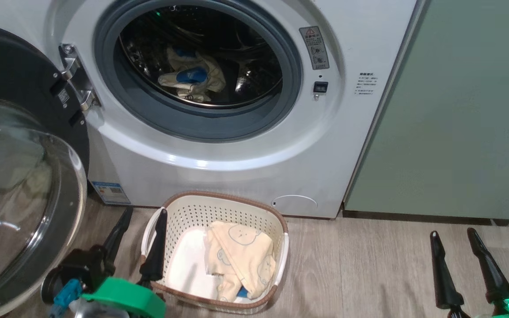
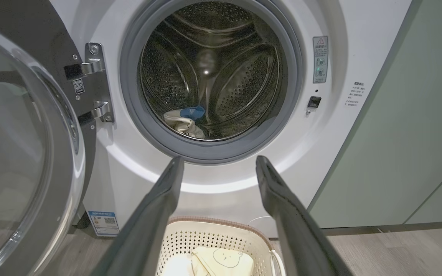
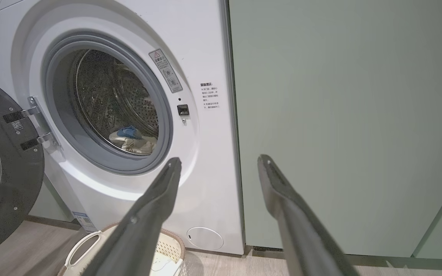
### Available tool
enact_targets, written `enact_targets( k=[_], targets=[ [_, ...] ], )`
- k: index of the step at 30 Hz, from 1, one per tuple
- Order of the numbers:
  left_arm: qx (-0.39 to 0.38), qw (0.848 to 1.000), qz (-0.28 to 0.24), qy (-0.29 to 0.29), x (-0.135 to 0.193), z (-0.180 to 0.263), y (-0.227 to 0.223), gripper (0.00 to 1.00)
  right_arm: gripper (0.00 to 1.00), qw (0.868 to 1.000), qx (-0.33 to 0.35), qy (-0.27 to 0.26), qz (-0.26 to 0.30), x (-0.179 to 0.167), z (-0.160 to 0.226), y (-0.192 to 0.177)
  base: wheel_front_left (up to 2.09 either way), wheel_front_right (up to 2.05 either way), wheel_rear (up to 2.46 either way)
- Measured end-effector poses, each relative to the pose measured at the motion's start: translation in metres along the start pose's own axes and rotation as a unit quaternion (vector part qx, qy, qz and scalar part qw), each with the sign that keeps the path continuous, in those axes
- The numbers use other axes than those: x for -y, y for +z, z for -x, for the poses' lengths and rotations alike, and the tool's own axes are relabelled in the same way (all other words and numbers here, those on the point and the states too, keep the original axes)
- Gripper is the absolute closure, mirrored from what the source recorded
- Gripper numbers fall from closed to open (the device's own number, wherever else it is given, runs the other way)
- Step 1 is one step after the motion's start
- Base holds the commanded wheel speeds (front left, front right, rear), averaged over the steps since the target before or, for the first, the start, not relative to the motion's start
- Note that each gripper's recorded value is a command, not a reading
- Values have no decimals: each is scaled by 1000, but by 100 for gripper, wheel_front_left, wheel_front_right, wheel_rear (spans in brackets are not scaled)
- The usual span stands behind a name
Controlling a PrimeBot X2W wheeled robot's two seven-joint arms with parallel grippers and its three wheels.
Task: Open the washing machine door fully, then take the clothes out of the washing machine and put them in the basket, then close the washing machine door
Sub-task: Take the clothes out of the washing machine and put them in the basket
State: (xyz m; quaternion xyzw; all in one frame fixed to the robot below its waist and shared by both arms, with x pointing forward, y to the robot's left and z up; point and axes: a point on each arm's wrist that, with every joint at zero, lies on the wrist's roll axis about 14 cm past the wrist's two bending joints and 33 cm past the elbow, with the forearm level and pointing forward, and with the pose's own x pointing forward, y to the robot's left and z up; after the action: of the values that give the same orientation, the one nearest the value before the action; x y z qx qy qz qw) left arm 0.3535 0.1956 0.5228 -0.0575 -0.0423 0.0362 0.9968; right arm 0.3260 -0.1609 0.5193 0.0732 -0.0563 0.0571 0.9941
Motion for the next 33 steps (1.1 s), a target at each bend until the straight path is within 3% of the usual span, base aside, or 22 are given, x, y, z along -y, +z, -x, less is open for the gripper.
enact_targets(
  k=[18, 33],
  targets=[
    [-23, 1000, 5, -17, 10, -15, -16, 0, 0, 1000, -22, -2, -4, 1, -3, -13, 0, 0, 0],
    [-29, 997, -33, -71, 32, -125, -32, 0, 0, 999, -36, 1, -4, 7, -54, -34, 0, 0, 0]
  ],
)
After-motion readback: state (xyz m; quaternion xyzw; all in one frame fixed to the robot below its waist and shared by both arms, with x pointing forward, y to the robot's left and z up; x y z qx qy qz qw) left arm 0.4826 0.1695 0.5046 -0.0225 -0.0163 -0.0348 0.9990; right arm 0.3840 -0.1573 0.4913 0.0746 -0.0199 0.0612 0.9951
